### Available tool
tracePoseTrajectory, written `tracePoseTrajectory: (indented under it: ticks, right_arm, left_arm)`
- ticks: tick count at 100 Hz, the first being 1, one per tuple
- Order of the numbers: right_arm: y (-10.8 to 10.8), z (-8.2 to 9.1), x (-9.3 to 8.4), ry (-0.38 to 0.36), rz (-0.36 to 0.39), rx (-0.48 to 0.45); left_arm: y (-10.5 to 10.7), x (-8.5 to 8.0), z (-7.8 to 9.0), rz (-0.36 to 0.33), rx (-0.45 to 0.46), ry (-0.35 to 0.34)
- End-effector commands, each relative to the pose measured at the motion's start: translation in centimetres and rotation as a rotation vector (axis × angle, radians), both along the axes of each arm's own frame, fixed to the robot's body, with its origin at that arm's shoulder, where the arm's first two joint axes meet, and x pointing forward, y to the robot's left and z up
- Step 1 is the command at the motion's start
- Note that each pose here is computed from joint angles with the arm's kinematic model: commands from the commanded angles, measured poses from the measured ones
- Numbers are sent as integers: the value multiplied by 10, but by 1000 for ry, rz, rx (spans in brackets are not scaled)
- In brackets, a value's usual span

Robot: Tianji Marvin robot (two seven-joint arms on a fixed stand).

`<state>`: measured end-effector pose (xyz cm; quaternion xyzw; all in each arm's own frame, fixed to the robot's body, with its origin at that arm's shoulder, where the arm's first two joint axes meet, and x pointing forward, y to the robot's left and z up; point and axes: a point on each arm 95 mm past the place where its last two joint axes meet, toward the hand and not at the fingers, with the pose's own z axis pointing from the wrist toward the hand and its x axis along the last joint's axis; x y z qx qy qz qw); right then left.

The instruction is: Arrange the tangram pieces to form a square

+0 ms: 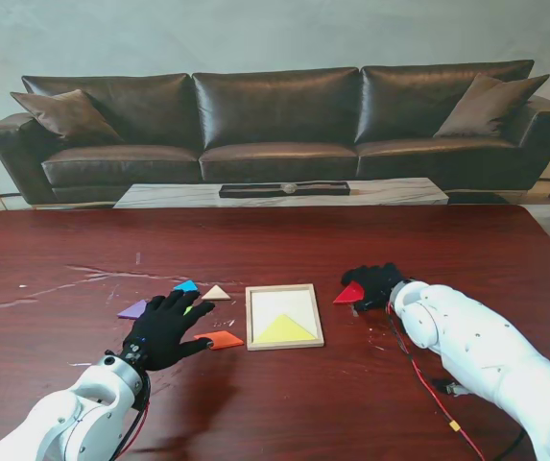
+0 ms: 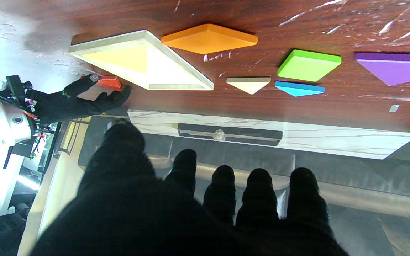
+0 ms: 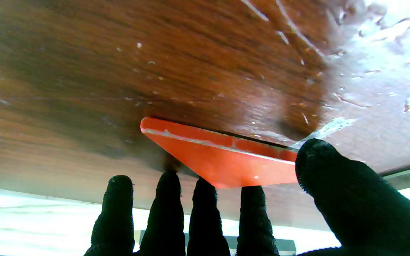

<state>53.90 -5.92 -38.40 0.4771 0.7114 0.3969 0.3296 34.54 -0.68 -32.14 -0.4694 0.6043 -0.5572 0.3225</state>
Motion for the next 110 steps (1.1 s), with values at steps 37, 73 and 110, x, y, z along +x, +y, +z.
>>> tracePoseTrajectory:
  ticks: [37,73,110]
  right_arm:
    - [-8,-39,-22,111,-20,-10]
    - [-8,-56,-30,160,7,-34]
    - [-6,-61,-34,173,12,-44]
  left_arm:
    - [-2,2,-1,-11,-21,19]
    - [-4,8,-3,-25,-30,34]
    - [-4,12,-4,-25,-54,45]
